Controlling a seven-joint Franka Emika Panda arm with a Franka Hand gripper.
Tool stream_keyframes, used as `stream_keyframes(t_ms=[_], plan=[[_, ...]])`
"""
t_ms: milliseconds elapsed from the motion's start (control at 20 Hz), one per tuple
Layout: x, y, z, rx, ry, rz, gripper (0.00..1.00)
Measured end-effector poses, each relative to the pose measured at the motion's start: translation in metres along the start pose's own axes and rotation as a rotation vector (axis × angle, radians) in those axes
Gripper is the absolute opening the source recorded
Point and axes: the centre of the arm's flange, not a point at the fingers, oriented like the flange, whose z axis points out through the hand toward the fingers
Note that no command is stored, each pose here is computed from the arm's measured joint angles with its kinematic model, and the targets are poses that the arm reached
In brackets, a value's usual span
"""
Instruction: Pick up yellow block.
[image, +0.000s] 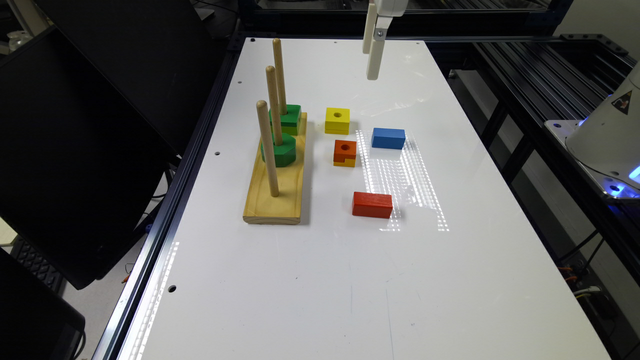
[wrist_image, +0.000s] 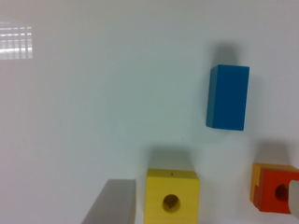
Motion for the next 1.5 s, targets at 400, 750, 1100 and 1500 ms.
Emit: stream_keyframes(t_ms=[400, 750, 1100, 1500], plan=[[0.0234, -0.012, 0.005, 0.0027, 0.0038, 0.0052, 1.0], [0.0284, -0.009, 0.004, 0.0028, 0.0048, 0.0033, 1.0], [0.0311, -0.004, 0.025, -0.0066, -0.0085, 0.0036, 1.0], [0.0375, -0.008, 0.058, -0.0066, -0.0097, 0.0036, 1.0]])
